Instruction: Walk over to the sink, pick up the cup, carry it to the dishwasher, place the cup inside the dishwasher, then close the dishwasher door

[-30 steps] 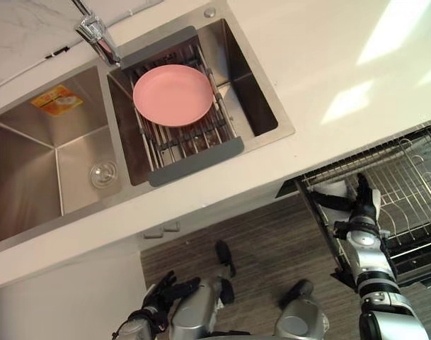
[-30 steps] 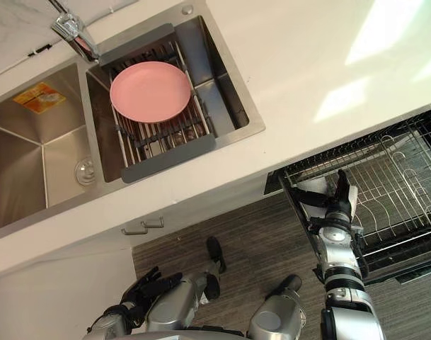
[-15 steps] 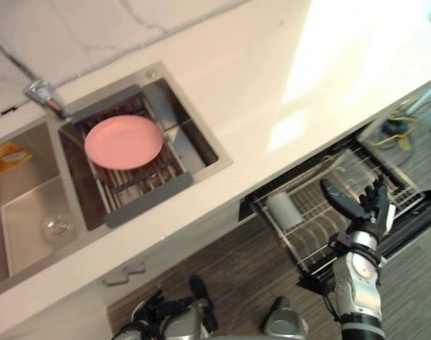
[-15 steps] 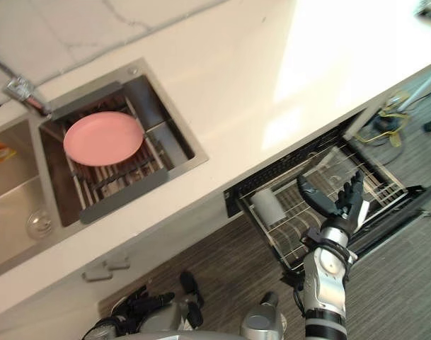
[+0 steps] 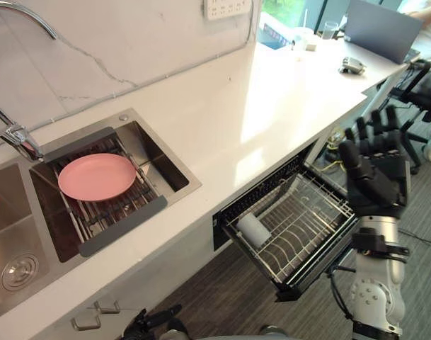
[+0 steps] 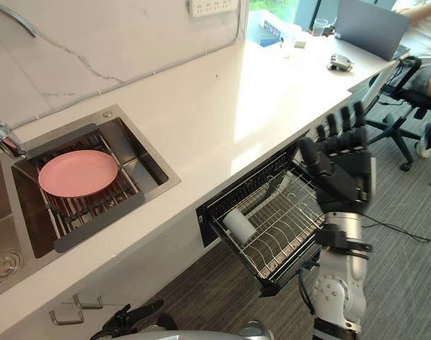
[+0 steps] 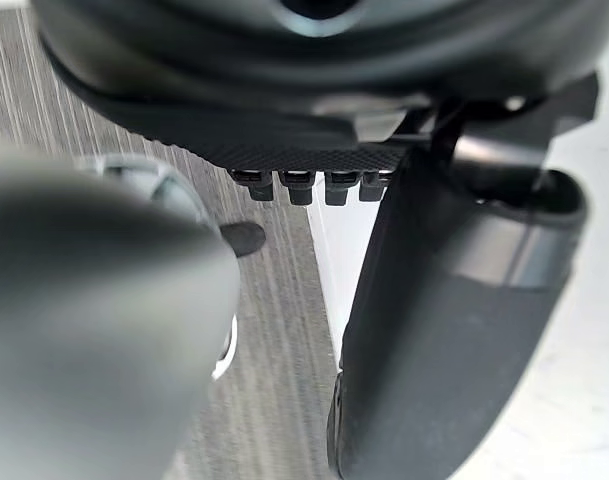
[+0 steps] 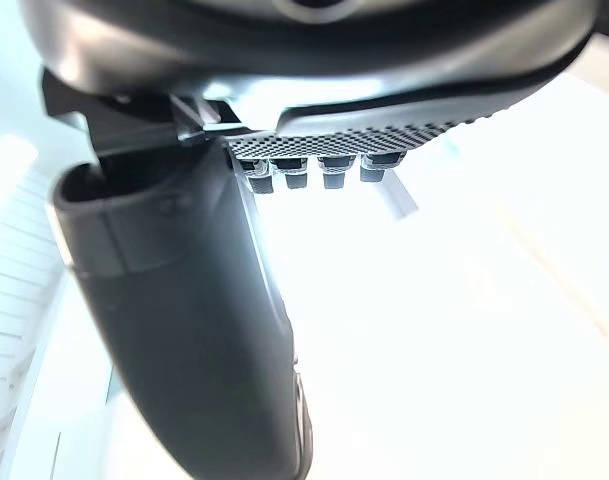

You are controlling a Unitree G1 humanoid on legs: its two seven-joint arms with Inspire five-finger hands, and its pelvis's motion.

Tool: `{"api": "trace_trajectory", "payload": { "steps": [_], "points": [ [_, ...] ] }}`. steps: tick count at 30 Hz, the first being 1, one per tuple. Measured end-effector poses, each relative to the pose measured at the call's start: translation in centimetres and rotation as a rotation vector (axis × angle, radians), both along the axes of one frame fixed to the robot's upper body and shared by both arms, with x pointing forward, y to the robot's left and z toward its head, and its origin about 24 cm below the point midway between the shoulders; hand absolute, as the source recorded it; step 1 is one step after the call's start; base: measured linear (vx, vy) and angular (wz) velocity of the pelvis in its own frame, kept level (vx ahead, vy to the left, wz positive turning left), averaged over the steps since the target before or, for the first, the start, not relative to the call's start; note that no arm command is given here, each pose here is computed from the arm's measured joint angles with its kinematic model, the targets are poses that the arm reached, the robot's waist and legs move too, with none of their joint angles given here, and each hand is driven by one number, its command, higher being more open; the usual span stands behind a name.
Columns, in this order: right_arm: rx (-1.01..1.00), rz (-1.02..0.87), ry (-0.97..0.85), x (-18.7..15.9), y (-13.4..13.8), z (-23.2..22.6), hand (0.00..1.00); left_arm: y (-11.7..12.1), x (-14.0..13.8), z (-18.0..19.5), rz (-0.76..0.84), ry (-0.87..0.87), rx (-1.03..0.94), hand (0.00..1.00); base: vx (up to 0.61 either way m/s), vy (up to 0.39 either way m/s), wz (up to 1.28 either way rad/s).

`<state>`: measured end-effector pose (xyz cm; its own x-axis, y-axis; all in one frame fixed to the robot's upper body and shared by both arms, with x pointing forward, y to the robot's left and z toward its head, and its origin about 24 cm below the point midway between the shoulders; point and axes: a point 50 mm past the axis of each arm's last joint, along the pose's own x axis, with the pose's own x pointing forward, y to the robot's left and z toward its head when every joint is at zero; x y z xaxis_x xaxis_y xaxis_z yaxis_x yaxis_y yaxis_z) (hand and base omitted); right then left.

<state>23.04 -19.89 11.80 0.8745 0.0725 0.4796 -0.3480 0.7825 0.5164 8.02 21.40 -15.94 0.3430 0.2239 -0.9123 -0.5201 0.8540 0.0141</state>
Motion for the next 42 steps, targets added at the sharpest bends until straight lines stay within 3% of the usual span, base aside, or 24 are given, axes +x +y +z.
{"api": "trace_trajectory", "payload": {
  "steps": [2, 5, 12, 16, 20, 29, 32, 34, 35, 42],
  "points": [
    [-0.018, 0.138, 0.023, 0.4, 2.3, -0.4, 1.00, -0.1, -0.2, 0.0, 0.038, 0.016, 0.026, 1.00, -0.04, -0.008, 0.39],
    [-0.019, 0.185, 0.040, 0.5, 3.4, -0.6, 1.00, 0.2, -0.5, -0.1, 0.055, 0.036, 0.034, 1.00, -0.02, 0.028, 0.61],
    [0.006, 0.112, 0.104, 0.7, 3.0, -1.0, 1.00, 0.9, -2.3, -0.4, 0.004, 0.089, 0.030, 1.00, 0.01, 0.121, 0.45],
    [-0.028, 0.008, 0.100, 0.6, 1.8, -1.0, 1.00, 0.9, -4.2, -0.8, -0.003, 0.134, 0.003, 1.00, 0.04, 0.142, 0.37],
    [-0.031, -0.105, 0.142, 0.4, -0.5, -1.8, 1.00, 1.2, -3.1, -0.6, -0.101, 0.093, 0.016, 1.00, 0.12, 0.126, 0.73],
    [-0.032, -0.204, 0.299, -2.9, -2.9, -5.3, 1.00, 1.4, -1.1, -0.3, -0.326, 0.106, 0.035, 1.00, 0.18, -0.010, 0.90],
    [-0.013, -0.203, 0.285, -3.4, -2.8, -5.4, 1.00, 2.4, -1.3, -0.1, -0.343, 0.117, 0.064, 1.00, 0.23, -0.239, 0.25],
    [-0.015, -0.221, 0.271, -3.3, -3.2, -5.1, 1.00, 2.1, -0.9, -0.1, -0.357, 0.103, 0.059, 1.00, 0.14, -0.182, 0.03],
    [0.006, -0.290, 0.273, -4.6, -4.0, -5.4, 1.00, 1.2, -2.1, -0.4, -0.442, 0.130, 0.060, 1.00, 0.05, -0.061, 0.04],
    [0.005, -0.281, 0.271, -4.3, -3.8, -5.3, 1.00, 1.2, -2.0, -0.4, -0.430, 0.126, 0.057, 1.00, 0.00, 0.000, 0.06]
  ]
}}
